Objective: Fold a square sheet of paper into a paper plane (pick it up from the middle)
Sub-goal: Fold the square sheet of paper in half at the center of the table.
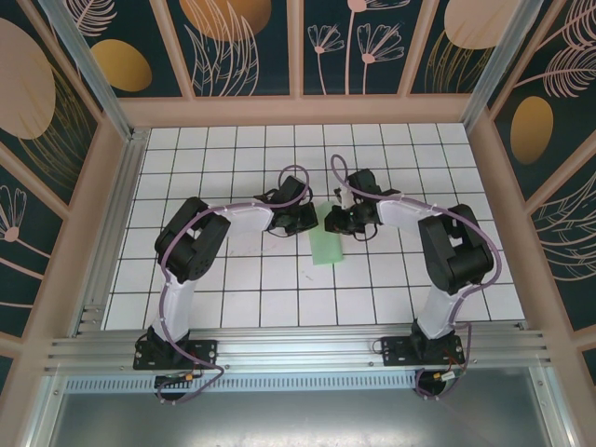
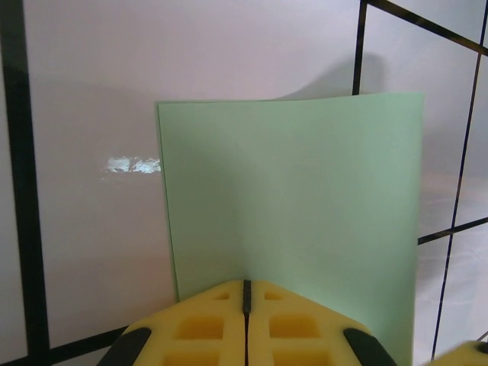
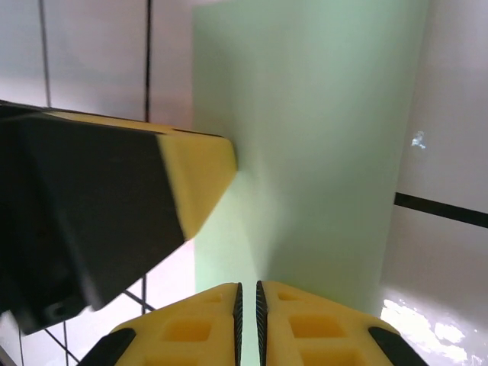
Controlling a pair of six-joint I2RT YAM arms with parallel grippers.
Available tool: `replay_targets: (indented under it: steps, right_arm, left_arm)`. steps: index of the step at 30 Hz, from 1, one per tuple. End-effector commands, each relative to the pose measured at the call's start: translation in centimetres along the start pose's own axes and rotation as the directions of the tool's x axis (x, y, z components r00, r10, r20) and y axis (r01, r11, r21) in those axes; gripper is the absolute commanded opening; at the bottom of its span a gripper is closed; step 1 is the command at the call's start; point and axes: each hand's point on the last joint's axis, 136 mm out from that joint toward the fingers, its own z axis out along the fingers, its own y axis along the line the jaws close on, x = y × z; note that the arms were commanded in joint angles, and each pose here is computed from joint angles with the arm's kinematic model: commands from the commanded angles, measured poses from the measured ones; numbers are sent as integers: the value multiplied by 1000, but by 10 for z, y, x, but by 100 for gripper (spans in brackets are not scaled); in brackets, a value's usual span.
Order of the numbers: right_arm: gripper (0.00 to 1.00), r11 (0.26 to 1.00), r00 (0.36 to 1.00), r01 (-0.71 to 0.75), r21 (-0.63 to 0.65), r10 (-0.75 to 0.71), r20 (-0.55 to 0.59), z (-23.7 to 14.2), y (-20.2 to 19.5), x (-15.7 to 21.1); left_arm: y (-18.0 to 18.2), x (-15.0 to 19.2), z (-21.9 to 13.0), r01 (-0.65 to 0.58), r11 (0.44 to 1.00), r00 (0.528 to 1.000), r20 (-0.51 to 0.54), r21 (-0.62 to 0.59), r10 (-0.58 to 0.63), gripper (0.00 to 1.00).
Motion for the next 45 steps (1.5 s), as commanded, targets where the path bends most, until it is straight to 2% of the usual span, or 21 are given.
replay_targets:
  steps: [1, 20, 28, 34, 39, 45]
  right_arm:
    - [17, 1000, 1000, -7, -8, 7, -12, 1, -3, -3]
    - [16, 991, 989, -135, 10, 136, -55, 13, -45, 20]
    - [15, 984, 996, -84, -156, 81, -27, -15, -4, 20]
    - [15, 978, 983, -162, -130, 149, -103, -1, -21, 56]
    - [15, 978, 974, -201, -56, 193, -121, 4, -38, 69]
    - [16, 978, 985, -152, -145, 138, -102, -14, -10, 72]
  left_arm:
    - [55, 23, 20, 12, 985, 998, -64, -175, -23, 8]
    - [70, 27, 25, 3, 975, 998, -66, -223, -18, 8]
    - [69, 26, 24, -4, 975, 998, -67, -223, -12, 8]
    - [71, 26, 26, -3, 973, 998, -66, -230, -12, 7]
    - [72, 26, 26, -6, 973, 998, -65, -233, -9, 7]
    - [71, 25, 25, -9, 973, 998, -63, -232, -6, 7]
